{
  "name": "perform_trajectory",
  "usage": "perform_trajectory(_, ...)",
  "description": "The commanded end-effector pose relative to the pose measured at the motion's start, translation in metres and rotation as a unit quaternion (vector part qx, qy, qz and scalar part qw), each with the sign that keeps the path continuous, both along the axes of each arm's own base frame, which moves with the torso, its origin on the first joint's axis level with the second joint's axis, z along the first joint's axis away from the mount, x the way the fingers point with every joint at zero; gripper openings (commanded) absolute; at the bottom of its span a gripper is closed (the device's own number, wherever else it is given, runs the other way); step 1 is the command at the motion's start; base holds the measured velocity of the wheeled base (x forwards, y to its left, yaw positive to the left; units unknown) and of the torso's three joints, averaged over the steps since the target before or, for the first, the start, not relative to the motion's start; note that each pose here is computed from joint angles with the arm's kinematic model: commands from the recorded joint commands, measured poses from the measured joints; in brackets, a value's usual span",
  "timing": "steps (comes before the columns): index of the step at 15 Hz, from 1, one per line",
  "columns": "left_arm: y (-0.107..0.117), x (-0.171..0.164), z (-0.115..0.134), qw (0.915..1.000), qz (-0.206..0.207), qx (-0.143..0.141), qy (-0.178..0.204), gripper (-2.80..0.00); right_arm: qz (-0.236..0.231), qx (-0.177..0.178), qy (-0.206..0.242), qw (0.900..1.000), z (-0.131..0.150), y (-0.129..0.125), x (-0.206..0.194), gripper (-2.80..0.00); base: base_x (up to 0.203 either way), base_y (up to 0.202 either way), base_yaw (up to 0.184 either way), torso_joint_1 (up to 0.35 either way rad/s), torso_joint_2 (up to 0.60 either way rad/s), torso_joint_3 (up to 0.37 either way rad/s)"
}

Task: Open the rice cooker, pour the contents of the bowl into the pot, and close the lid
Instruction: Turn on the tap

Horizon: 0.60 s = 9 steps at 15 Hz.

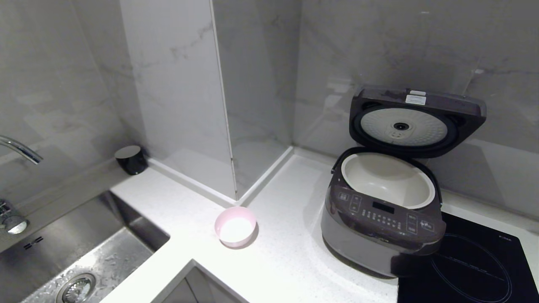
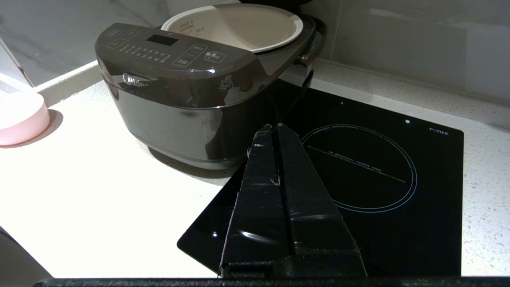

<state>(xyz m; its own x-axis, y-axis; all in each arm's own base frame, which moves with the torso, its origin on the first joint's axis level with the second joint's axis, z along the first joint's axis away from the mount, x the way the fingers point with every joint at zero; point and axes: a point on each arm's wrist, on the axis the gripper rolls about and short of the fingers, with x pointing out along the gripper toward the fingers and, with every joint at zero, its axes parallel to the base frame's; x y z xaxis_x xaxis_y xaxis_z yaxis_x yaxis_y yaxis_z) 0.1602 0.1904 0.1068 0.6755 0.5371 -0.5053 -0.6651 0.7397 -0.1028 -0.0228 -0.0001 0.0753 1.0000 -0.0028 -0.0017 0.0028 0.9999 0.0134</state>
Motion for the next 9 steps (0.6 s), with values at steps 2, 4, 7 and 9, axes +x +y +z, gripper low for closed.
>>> perform_trajectory(2, 0.032, 0.016, -0.026, 0.9993, 0.037, 0.007, -0.007, -2.8, 0.0, 0.0, 0.0, 1.0, 0.0, 0.0, 0.0, -2.8, 0.0, 0.0, 0.0, 0.0, 0.0, 0.0)
perform_trajectory(4, 0.045, 0.012, -0.028, 0.9971, 0.073, 0.02, -0.011, -2.8, 0.0, 0.0, 0.0, 1.0, 0.0, 0.0, 0.0, -2.8, 0.0, 0.0, 0.0, 0.0, 0.0, 0.0)
perform_trajectory(7, 0.053, 0.01, -0.036, 0.9965, 0.083, 0.011, -0.004, 0.0, 0.0, 0.0, -0.001, 1.0, 0.0, 0.0, 0.0, -2.8, 0.0, 0.0, 0.0, 0.0, 0.0, 0.0)
perform_trajectory(9, 0.064, 0.019, -0.033, 0.9963, 0.081, 0.021, -0.016, 0.0, 0.0, 0.0, 0.0, 1.0, 0.0, 0.0, 0.0, -2.8, 0.0, 0.0, 0.0, 0.0, 0.0, 0.0)
